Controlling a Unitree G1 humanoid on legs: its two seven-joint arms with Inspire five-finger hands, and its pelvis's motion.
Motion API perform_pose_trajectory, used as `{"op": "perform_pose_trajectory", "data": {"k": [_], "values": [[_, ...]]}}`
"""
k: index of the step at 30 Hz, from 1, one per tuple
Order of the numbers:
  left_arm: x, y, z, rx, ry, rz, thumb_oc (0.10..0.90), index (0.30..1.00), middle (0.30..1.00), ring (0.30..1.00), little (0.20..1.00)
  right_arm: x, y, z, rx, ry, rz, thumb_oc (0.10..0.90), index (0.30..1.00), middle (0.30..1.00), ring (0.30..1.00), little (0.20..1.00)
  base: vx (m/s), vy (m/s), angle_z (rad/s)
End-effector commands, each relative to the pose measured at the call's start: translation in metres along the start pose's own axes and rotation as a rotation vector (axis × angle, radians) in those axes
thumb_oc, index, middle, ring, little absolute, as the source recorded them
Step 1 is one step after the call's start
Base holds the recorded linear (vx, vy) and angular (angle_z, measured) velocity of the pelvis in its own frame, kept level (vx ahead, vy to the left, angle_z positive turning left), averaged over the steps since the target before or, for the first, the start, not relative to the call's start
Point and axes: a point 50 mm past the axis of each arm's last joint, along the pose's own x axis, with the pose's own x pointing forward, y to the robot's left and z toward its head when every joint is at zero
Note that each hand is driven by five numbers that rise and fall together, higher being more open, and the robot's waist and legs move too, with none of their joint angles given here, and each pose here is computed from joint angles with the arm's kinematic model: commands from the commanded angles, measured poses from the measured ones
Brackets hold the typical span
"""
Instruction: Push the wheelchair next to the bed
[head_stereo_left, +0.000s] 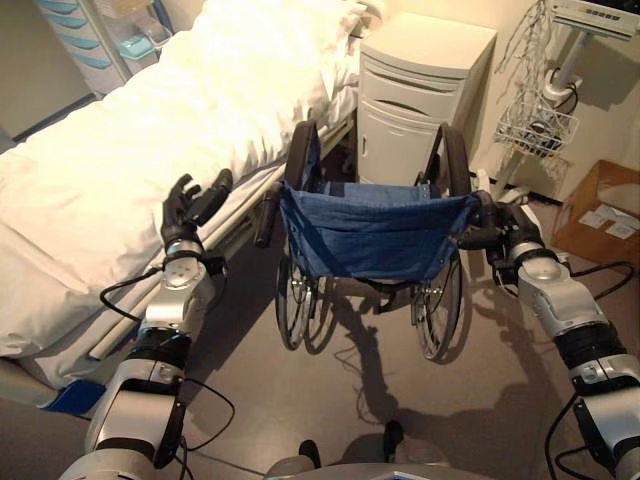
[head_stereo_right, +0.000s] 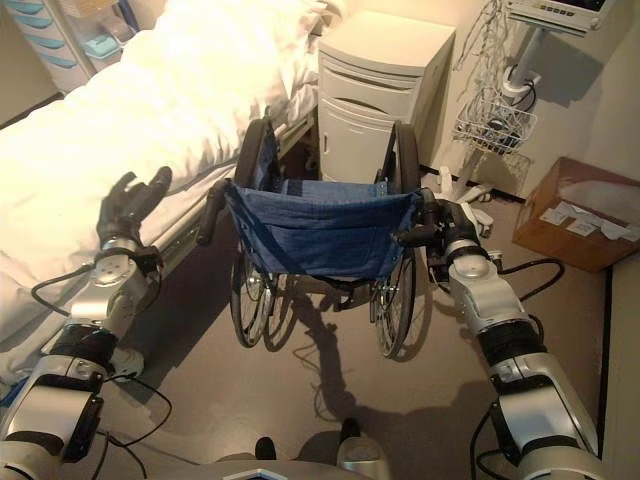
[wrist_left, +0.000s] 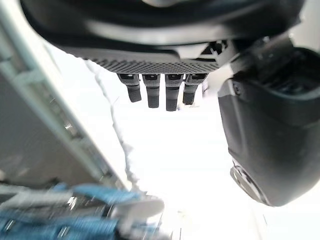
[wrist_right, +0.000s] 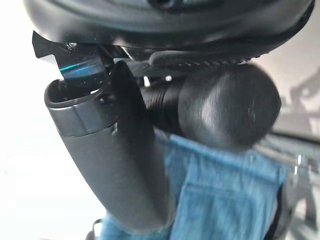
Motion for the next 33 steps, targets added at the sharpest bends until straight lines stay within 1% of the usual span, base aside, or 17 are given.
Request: {"op": "perform_pose_trajectory", "data": {"k": [1, 3, 7, 12, 15, 16, 17, 20, 24, 26, 28, 29, 30, 33], "values": [[0.007, 0.024, 0.062, 0.156, -0.309, 0.022, 0.8, 0.9, 0.9, 0.9, 0.9, -0.005, -0.046, 0.039, -0.189, -0.219, -0.2, 0.8, 0.9, 0.9, 0.9, 0.9, 0.0, 0.0, 0.0], [0.007, 0.036, 0.063, 0.2, -0.308, 0.036, 0.8, 0.9, 0.9, 0.9, 0.9, -0.007, -0.062, 0.041, -0.224, -0.221, -0.244, 0.8, 0.9, 0.9, 0.9, 0.9, 0.0, -0.001, 0.02], [0.008, 0.051, 0.061, 0.218, -0.285, 0.059, 0.8, 0.9, 0.9, 0.9, 0.9, -0.012, -0.086, 0.037, -0.23, -0.201, -0.299, 0.8, 0.9, 0.9, 0.9, 0.9, 0.01, -0.002, 0.03], [0.008, 0.062, 0.051, 0.227, -0.23, 0.076, 0.8, 0.9, 0.9, 0.9, 0.9, -0.015, -0.102, 0.03, -0.219, -0.176, -0.346, 0.8, 0.9, 0.9, 0.9, 0.9, 0.0, 0.0, 0.0], [0.008, 0.065, 0.037, 0.232, -0.177, 0.073, 0.8, 0.9, 0.9, 0.9, 0.9, -0.017, -0.109, 0.021, -0.192, -0.135, -0.365, 0.8, 0.9, 0.9, 0.9, 0.9, 0.0, 0.0, 0.0], [0.007, 0.068, 0.027, 0.22, -0.139, 0.081, 0.8, 0.9, 0.9, 0.9, 0.9, -0.018, -0.112, 0.014, -0.167, -0.097, -0.375, 0.8, 0.9, 0.9, 0.9, 0.9, 0.0, 0.0, 0.0], [0.007, 0.068, 0.027, 0.22, -0.139, 0.081, 0.8, 0.9, 0.9, 0.9, 0.9, -0.018, -0.112, 0.013, -0.167, -0.097, -0.375, 0.8, 0.9, 0.9, 0.9, 0.9, 0.0, 0.0, 0.0], [0.002, 0.073, 0.001, 0.207, -0.055, 0.102, 0.8, 0.9, 0.9, 0.9, 0.9, -0.018, -0.119, -0.003, -0.093, -0.011, -0.41, 0.8, 0.9, 0.9, 0.9, 0.9, 0.0, 0.0, 0.0], [-0.001, 0.075, -0.013, 0.2, -0.015, 0.111, 0.8, 0.9, 0.9, 0.9, 0.9, -0.019, -0.126, -0.007, -0.026, 0.024, -0.459, 0.8, 0.9, 0.9, 0.9, 0.9, 0.0, 0.0, 0.0], [-0.004, 0.075, -0.02, 0.194, 0.006, 0.11, 0.8, 0.9, 0.9, 0.9, 0.9, -0.02, -0.129, -0.011, 0.07, 0.033, -0.492, 0.8, 0.9, 0.9, 0.9, 0.9, 0.0, 0.0, 0.0], [-0.006, 0.074, -0.026, 0.19, 0.021, 0.105, 0.8, 0.9, 0.9, 0.9, 0.9, -0.019, -0.126, -0.015, 0.234, 0.044, -0.496, 0.8, 0.9, 0.9, 0.9, 0.9, 0.0, 0.0, 0.0], [-0.008, 0.071, -0.03, 0.187, 0.025, 0.102, 0.8, 0.9, 0.9, 0.9, 0.9, -0.018, -0.121, -0.018, 0.358, 0.048, -0.483, 0.8, 0.9, 0.9, 0.9, 0.9, 0.0, 0.0, 0.0], [-0.008, 0.071, -0.03, 0.187, 0.026, 0.101, 0.8, 0.9, 0.9, 0.9, 0.9, -0.018, -0.12, -0.019, 0.395, 0.049, -0.477, 0.8, 0.9, 0.9, 0.9, 0.9, 0.0, 0.0, 0.0], [-0.009, 0.066, -0.034, 0.184, 0.035, 0.087, 0.8, 0.9, 0.9, 0.9, 0.9, -0.016, -0.105, -0.027, 0.679, 0.035, -0.462, 0.8, 0.9, 0.9, 0.9, 0.9, 0.0, 0.0, 0.0]]}}
